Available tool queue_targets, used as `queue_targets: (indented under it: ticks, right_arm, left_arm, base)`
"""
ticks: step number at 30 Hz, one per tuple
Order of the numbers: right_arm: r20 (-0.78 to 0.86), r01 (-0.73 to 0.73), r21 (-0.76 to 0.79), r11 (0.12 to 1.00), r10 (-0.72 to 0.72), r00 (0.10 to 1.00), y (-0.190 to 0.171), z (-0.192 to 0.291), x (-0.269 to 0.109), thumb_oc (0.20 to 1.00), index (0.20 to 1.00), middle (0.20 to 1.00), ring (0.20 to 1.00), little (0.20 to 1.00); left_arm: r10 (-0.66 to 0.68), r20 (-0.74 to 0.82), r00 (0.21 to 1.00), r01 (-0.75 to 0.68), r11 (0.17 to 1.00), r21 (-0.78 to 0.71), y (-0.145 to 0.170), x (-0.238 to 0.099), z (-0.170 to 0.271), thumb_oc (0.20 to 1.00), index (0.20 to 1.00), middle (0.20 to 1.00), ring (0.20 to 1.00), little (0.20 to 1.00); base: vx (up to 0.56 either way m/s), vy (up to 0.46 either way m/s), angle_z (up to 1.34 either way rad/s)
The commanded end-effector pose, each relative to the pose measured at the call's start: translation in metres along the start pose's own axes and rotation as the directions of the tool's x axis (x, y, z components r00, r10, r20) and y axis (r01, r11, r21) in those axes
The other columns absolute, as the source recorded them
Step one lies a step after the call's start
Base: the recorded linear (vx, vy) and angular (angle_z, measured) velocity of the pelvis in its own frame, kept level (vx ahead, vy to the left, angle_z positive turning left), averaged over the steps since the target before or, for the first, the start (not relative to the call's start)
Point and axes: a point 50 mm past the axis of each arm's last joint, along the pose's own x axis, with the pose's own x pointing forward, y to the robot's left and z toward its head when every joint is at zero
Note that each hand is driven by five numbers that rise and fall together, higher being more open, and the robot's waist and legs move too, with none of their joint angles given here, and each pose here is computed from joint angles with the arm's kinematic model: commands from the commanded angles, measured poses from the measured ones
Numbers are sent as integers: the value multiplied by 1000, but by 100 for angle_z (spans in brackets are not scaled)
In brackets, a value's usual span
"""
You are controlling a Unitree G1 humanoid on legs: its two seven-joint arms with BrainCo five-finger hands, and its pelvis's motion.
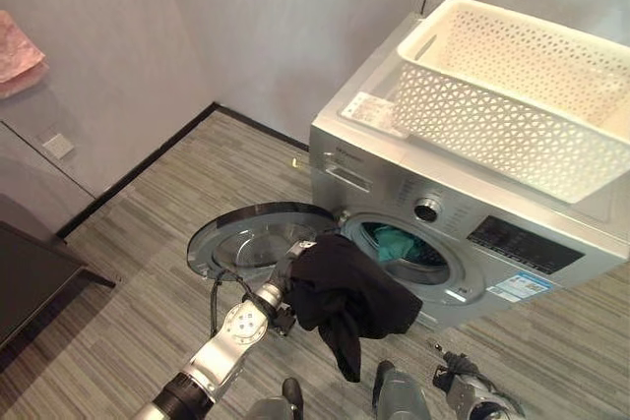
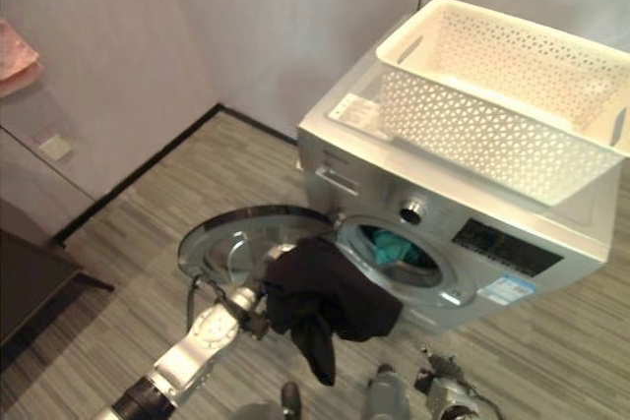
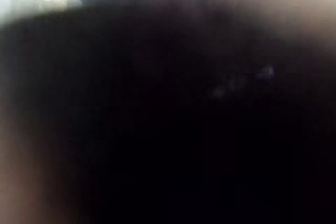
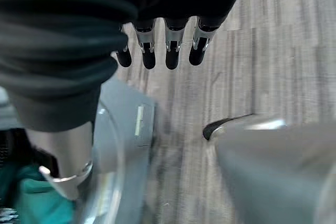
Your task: Grab the laundry basket,head to the washer,open it,put in the laundry and shut it.
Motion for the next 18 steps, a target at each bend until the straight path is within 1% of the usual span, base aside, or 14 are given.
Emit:
queue_targets:
  ticks: [1, 4, 9, 10, 13, 15, 18]
  right_arm:
    - [-8, 65, 7, 998, -65, 998, -17, 5, 3, 1000, 1000, 1000, 1000, 1000]
    - [-18, 80, 32, 996, -79, 997, -20, 7, 4, 1000, 1000, 1000, 1000, 1000]
    - [-31, 94, 36, 995, -93, 995, -27, -2, 4, 1000, 1000, 1000, 1000, 1000]
    - [-39, 131, 48, 990, -129, 991, -40, -11, 4, 1000, 1000, 1000, 1000, 1000]
    - [-36, 180, 92, 979, -178, 983, -53, -10, 5, 1000, 1000, 1000, 1000, 1000]
    - [-28, 195, 107, 975, -193, 981, -56, -7, 6, 1000, 1000, 1000, 1000, 1000]
    - [-5, 190, 101, 977, -190, 982, -55, -5, 5, 1000, 1000, 1000, 1000, 1000]
  left_arm:
    - [-26, 163, 986, 27, 1000, -3, -4, 15, 33, 200, 200, 200, 200, 200]
    - [-33, 175, 984, 34, 999, -2, -6, 24, 37, 200, 200, 200, 200, 200]
    - [-27, 176, 984, 30, 999, -16, -7, 32, 39, 200, 200, 200, 200, 200]
    - [-48, 185, 982, 51, 999, -13, -14, 40, 43, 200, 200, 200, 200, 200]
    - [-46, 173, 984, 52, 998, -30, -16, 44, 42, 200, 200, 200, 200, 200]
    - [-47, 171, 984, 54, 998, -35, -16, 44, 42, 200, 200, 200, 200, 200]
    - [-47, 156, 987, 54, 998, -41, -16, 44, 39, 200, 200, 200, 200, 200]
  base:
    - [138, -139, -6]
    - [98, -159, 14]
    - [6, -207, 54]
    - [-148, -270, 46]
    - [-142, -237, 73]
    - [-73, -82, 41]
    - [-15, -10, -2]
